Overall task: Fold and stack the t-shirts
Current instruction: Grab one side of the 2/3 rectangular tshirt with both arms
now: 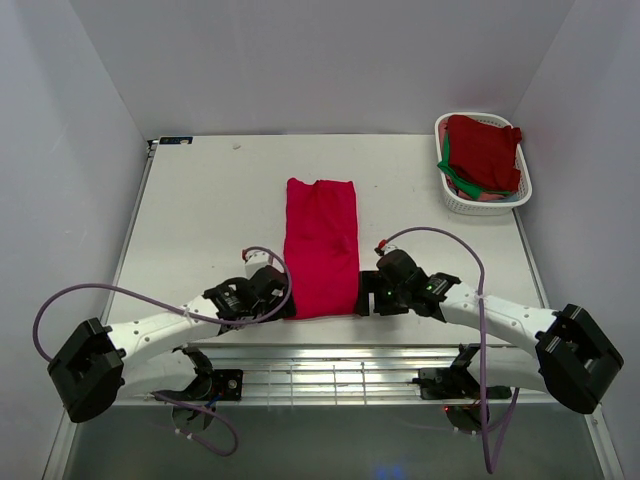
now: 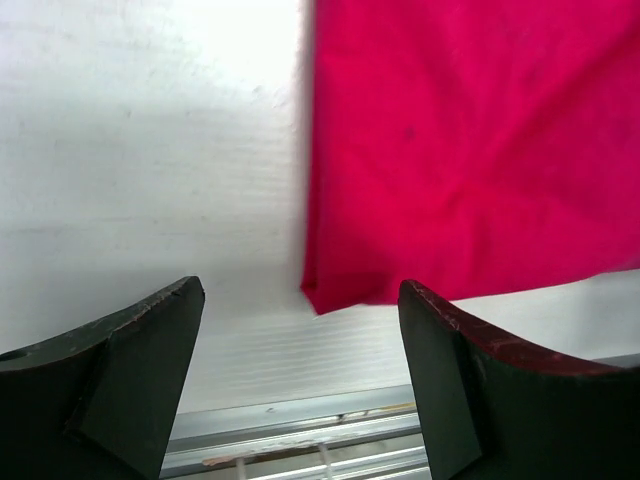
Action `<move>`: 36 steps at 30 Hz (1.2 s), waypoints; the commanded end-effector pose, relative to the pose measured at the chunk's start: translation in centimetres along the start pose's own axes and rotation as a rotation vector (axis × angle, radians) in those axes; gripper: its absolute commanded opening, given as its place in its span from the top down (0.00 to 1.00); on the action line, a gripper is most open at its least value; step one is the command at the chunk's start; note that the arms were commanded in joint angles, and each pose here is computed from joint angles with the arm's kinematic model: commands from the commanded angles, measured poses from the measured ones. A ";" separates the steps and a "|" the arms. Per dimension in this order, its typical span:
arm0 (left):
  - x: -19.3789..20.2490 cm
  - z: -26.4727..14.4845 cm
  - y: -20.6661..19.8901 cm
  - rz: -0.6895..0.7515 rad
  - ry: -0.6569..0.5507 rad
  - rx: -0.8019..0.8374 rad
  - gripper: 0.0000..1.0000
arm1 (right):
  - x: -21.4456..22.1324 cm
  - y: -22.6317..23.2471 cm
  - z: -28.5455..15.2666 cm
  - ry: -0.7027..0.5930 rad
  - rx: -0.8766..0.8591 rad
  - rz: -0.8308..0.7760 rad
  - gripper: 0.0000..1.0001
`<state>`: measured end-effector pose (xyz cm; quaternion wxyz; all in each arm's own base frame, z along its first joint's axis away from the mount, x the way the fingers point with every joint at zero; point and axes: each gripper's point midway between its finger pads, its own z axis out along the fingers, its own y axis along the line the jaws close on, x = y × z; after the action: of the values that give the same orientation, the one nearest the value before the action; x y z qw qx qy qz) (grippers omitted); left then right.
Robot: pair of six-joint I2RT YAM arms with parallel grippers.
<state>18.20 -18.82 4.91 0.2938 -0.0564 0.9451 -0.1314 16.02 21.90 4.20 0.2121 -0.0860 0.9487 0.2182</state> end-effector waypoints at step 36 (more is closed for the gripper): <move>7.2 3.0 3.8 -0.101 0.172 -0.061 0.71 | 0.7 0.7 3.2 0.012 0.023 -0.020 0.87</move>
<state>18.46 -21.25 1.94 0.2867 -0.1177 0.9275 -0.2089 17.02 24.82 2.28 0.2132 -0.0891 0.9455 0.2293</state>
